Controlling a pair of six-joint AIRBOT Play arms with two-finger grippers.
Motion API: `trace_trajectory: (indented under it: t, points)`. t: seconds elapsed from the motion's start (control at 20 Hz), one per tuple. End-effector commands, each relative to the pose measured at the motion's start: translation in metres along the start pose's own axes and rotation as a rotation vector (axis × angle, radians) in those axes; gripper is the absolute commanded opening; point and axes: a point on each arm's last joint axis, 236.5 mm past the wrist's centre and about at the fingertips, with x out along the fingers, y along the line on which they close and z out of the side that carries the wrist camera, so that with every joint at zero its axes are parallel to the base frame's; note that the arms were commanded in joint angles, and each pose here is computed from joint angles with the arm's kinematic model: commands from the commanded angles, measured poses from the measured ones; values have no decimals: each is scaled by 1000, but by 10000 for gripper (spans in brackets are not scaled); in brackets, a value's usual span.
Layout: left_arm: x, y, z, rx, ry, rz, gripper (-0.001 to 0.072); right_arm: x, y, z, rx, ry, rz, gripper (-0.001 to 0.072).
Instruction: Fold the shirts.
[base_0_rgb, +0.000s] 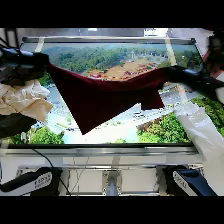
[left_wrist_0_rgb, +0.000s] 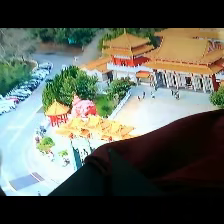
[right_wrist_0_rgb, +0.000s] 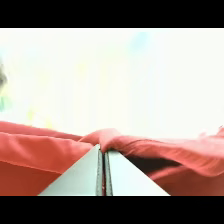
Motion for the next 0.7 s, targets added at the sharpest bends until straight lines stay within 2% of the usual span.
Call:
trace_trajectory:
  t: [0.0,0.15,0.4,0.55,0.65]
  points:
    - [-117,-1,34,105,-193,121,16,-125,39,51,-150,-210,-52,28]
    - [-205,-15,46,173,-362,178,15,-195,74,76,-207,-347,-63,27]
    - [-280,-50,46,242,-475,132,15,-240,118,114,-251,-479,13,27]
    - [-283,-38,61,242,-515,185,14,-226,113,132,-249,-488,18,27]
    - [-237,-18,51,215,-364,203,13,-184,93,134,-205,-408,21,27]
